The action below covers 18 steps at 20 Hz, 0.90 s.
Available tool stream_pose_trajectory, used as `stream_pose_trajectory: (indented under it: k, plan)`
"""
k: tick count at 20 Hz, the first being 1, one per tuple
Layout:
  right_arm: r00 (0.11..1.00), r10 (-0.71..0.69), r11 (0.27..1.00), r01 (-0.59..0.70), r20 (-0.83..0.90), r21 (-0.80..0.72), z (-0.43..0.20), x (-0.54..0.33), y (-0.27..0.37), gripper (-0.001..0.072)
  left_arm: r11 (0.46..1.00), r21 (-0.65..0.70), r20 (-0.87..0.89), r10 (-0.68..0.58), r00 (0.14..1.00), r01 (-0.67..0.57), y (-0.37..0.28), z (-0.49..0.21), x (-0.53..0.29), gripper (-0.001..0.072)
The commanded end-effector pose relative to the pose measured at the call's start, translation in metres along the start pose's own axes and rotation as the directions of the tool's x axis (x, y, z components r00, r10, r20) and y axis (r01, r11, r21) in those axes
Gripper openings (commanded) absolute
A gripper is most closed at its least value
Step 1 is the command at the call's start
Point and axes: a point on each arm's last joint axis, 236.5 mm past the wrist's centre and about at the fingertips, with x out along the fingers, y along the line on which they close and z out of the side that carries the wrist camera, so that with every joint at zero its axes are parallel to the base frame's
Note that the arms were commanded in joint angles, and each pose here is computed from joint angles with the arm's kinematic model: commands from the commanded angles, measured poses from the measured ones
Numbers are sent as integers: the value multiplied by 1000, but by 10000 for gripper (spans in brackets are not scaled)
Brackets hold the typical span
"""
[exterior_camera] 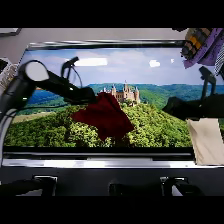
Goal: Fold the clothes and pants, and hang the long-sleeved shirts on hangers.
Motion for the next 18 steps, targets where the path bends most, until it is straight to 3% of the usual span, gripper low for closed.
stream_pose_trajectory:
  k: [1, 4, 9, 18]
  plan:
    - [990, 129, 991, -126, -56, 47, 25, 12, -23, 328, 999, -38, 83, 23, 996, -20, 23, 7, -48, 536]
    - [948, 243, 969, -227, -206, 99, 0, 72, -32, 362, 998, -60, 88, 31, 996, -26, 32, 11, -49, 536]
    - [886, 238, 971, -208, -399, 116, -56, 163, -50, 421, 998, -62, 86, 30, 996, -25, 32, 12, -46, 537]
    - [836, 228, 973, -212, -500, 89, -94, 225, -33, 413, 995, -100, 123, 25, 992, -13, 31, 21, -47, 536]
